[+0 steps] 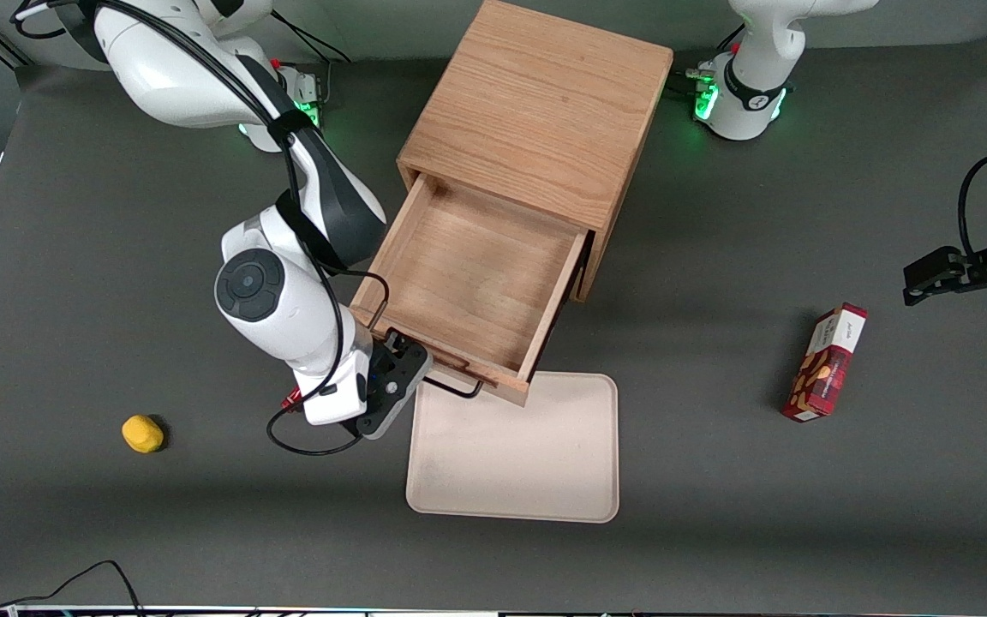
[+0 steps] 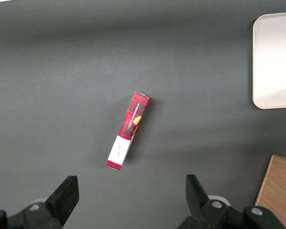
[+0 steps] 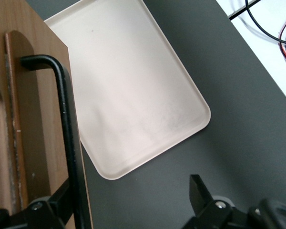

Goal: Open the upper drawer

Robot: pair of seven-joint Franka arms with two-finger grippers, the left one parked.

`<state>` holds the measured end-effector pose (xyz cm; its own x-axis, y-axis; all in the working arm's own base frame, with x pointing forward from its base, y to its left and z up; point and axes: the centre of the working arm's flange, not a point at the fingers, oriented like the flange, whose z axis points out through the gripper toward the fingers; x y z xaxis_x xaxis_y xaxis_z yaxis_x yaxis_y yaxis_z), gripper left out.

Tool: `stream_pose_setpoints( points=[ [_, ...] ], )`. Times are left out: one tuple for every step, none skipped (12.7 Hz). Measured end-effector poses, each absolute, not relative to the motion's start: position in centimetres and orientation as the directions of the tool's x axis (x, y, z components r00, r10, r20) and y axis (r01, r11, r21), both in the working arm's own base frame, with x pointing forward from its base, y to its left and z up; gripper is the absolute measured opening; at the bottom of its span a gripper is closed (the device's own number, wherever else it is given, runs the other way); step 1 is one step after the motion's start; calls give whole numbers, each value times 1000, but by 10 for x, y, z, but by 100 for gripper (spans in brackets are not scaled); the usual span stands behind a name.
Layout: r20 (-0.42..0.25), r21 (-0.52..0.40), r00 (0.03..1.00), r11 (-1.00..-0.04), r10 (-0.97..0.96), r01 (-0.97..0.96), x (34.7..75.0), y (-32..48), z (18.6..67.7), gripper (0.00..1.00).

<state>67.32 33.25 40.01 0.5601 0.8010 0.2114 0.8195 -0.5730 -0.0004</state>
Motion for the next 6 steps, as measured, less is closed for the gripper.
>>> stream_pose_setpoints(
  points=[
    [218, -9, 566, -578, 795, 816, 674, 331, 399, 100],
    [227, -23, 576, -587, 785, 809, 675, 330, 399, 100],
    [237, -40, 587, -596, 774, 802, 677, 329, 398, 100],
    [251, -68, 607, -612, 754, 788, 679, 326, 396, 100],
    [261, -87, 621, -622, 739, 778, 680, 325, 396, 100],
    [276, -112, 635, -632, 721, 767, 681, 324, 395, 100]
  ],
)
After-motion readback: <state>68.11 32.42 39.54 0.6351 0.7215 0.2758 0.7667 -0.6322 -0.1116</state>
